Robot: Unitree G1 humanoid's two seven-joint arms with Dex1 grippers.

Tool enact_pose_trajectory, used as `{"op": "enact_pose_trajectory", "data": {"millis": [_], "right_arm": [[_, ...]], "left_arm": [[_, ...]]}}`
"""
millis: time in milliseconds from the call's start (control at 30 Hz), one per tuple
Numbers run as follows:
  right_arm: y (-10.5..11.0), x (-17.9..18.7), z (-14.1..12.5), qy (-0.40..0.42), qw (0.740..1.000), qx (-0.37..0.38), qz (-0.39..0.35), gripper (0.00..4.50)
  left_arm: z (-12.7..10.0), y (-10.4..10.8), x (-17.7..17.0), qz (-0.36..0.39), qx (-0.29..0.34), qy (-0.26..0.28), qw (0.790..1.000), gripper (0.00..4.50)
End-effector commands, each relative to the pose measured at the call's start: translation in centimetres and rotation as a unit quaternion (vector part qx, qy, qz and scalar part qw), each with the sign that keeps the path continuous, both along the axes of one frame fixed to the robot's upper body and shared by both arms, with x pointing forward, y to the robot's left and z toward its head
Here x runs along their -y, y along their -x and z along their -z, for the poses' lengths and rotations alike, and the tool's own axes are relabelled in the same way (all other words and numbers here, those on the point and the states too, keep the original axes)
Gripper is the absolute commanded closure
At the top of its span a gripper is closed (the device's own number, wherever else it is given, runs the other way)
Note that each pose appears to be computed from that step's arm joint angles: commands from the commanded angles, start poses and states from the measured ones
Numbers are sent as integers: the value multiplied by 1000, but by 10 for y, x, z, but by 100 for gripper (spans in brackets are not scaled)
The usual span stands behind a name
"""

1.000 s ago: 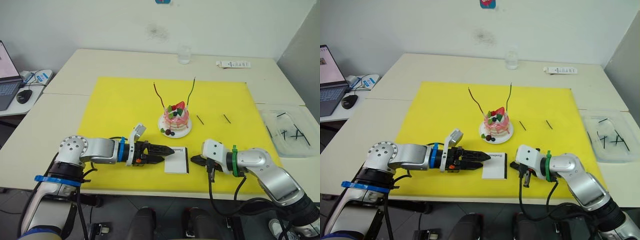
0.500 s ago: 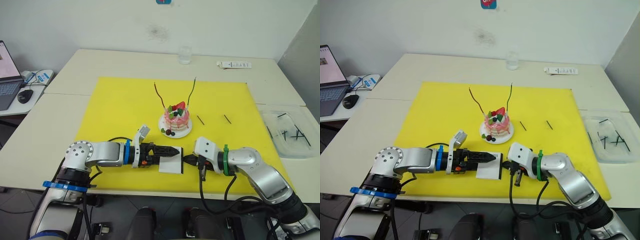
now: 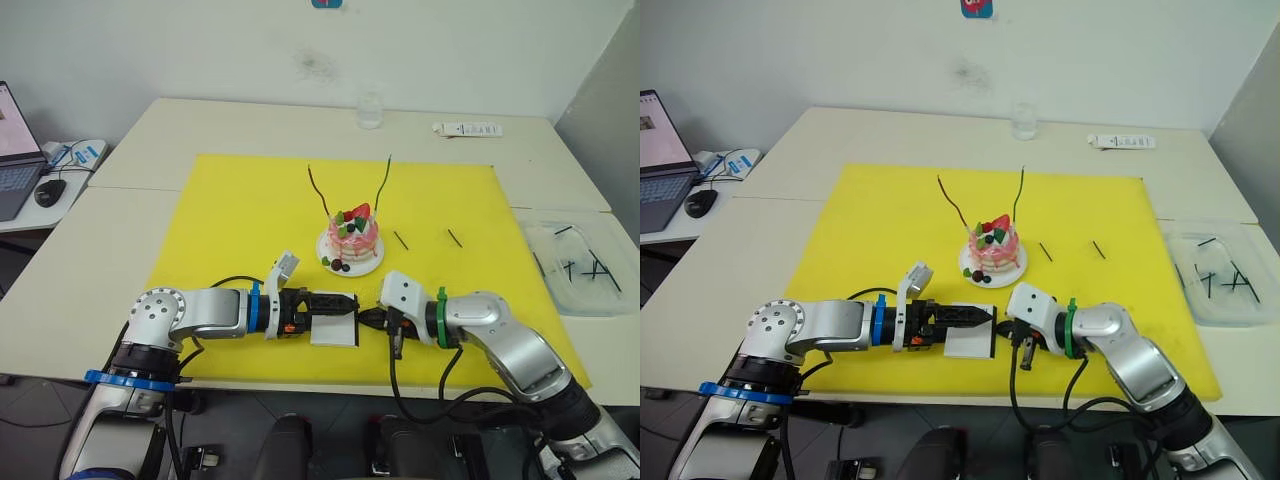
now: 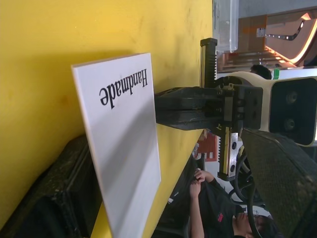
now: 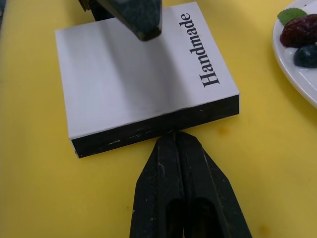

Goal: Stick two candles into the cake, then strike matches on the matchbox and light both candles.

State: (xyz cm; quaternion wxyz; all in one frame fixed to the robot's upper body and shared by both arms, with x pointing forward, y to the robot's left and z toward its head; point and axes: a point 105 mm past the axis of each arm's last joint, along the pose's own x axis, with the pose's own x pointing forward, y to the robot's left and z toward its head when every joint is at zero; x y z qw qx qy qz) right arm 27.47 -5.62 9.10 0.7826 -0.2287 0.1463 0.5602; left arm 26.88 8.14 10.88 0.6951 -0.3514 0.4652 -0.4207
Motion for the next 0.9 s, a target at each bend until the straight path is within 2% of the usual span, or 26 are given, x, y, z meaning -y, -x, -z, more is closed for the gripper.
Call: {"op": "enact_pose_trajectory", "data": {"millis": [33, 567, 700, 900], "right_arm": [[1, -9, -7, -13, 1000, 10, -14, 447], [-4, -11, -11, -16, 1000, 17, -2, 447], [-8, 7, -8, -2, 1000, 16, 26, 447], [-3, 30, -4, 9, 998, 7, 56, 447]], "left_arm": [[5, 11, 6, 27, -7, -3, 1000, 0], [10, 16, 1, 32, -11, -21, 999, 0], [11, 12, -3, 17, -12, -27, 999, 0], [10, 10, -6, -2, -8, -22, 1000, 0]]}}
